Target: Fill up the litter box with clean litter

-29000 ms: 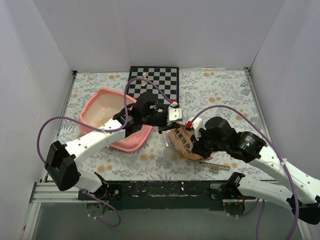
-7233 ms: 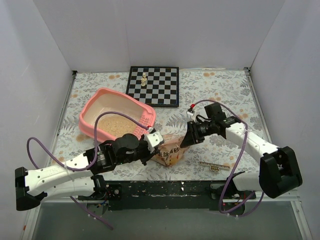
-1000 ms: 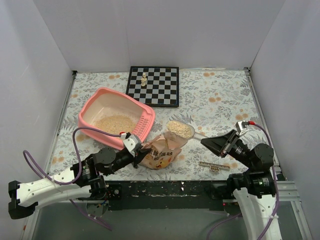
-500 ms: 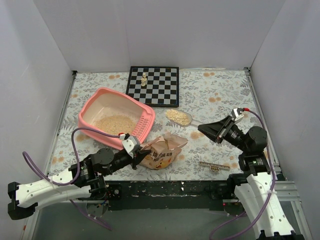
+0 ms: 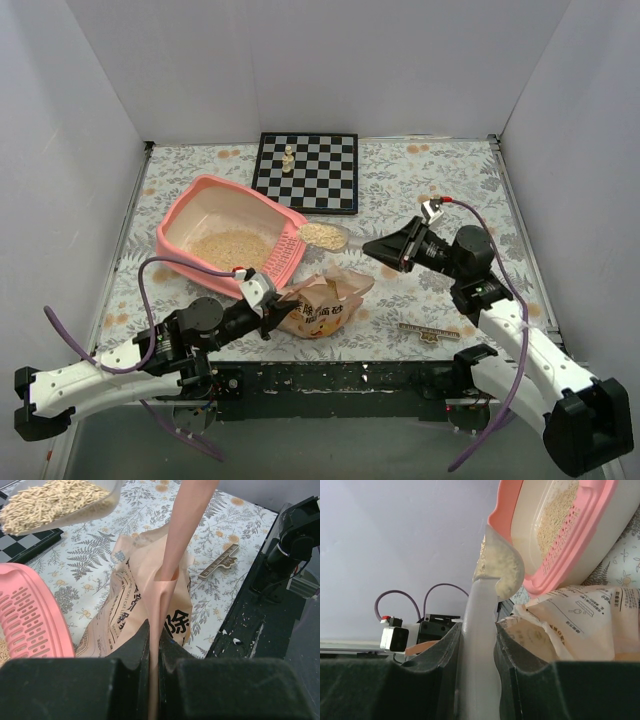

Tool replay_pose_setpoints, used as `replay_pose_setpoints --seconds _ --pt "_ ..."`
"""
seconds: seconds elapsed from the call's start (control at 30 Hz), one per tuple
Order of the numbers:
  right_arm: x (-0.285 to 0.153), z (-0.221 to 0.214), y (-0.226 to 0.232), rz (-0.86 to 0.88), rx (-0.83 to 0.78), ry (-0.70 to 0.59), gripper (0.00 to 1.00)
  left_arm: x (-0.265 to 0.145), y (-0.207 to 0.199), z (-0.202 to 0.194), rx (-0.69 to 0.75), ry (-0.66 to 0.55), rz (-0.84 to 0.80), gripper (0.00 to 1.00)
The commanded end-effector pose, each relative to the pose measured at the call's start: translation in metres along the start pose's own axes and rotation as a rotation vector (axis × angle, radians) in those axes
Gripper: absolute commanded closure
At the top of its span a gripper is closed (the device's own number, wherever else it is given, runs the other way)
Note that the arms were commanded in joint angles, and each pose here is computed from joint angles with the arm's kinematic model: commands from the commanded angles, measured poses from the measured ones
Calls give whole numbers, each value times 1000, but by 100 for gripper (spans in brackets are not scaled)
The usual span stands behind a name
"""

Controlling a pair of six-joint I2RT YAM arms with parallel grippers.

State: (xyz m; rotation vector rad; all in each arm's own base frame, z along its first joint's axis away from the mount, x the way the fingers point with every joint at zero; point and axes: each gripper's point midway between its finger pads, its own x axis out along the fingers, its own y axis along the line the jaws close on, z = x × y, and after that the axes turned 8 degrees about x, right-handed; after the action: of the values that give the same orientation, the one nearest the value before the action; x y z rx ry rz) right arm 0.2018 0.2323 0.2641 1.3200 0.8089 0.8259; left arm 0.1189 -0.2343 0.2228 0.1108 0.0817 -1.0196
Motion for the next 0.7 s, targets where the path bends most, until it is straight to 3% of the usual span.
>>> replay_pose_setpoints --seconds 0.0,0.2,0.67 --pt "23 13 54 163 -170 -21 99 -9 2 51 -32 -166 -3 100" --pt "70 22 59 146 -197 27 99 -11 2 53 -34 -172 -5 100" --pt "193 22 14 -24 -266 205 99 -19 12 57 -56 -181 45 100"
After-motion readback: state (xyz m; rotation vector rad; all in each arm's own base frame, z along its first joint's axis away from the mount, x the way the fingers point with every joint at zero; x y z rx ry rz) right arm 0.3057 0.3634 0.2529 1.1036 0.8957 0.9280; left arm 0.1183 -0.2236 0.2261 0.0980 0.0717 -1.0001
